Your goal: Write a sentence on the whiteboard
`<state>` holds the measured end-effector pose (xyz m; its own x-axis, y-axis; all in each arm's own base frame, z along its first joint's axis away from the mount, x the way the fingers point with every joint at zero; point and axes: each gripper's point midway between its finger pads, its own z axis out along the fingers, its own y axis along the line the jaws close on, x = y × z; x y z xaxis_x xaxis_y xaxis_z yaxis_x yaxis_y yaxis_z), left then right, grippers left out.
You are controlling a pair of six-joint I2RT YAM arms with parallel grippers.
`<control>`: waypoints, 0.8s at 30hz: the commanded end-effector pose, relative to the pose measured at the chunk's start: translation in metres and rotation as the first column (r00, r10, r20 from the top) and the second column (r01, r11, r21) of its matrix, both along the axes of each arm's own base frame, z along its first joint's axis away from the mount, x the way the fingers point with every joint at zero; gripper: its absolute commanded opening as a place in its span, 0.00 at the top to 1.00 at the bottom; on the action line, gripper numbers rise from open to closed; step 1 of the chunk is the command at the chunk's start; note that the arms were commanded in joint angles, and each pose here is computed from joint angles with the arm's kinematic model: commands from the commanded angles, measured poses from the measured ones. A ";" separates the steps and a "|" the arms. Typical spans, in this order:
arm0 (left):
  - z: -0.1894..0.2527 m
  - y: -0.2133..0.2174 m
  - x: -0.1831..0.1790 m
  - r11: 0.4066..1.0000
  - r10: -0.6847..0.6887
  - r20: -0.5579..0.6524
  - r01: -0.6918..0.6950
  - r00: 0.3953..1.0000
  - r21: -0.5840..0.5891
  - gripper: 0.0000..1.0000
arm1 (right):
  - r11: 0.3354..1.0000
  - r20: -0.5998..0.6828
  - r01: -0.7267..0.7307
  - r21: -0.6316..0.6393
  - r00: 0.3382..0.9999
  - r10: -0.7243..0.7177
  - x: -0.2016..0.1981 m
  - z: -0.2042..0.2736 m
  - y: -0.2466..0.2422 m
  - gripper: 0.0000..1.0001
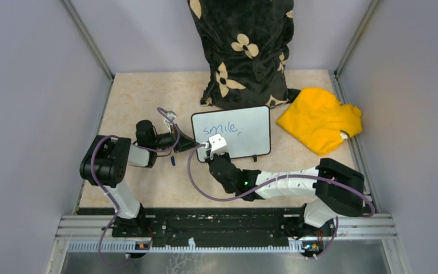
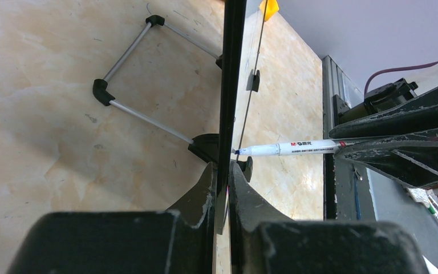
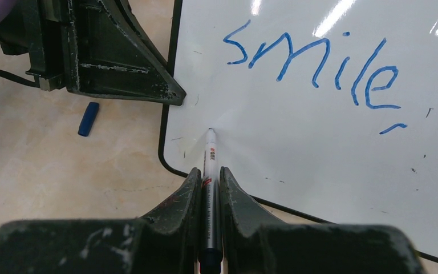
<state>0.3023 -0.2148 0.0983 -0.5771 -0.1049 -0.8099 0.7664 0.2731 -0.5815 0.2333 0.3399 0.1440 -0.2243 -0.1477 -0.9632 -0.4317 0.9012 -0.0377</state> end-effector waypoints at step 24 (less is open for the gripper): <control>-0.011 -0.004 0.000 1.000 -0.002 -0.038 0.002 0.999 0.016 1.00 | 0.998 -0.008 -0.046 0.031 0.999 0.046 -0.001 0.006 0.022 1.00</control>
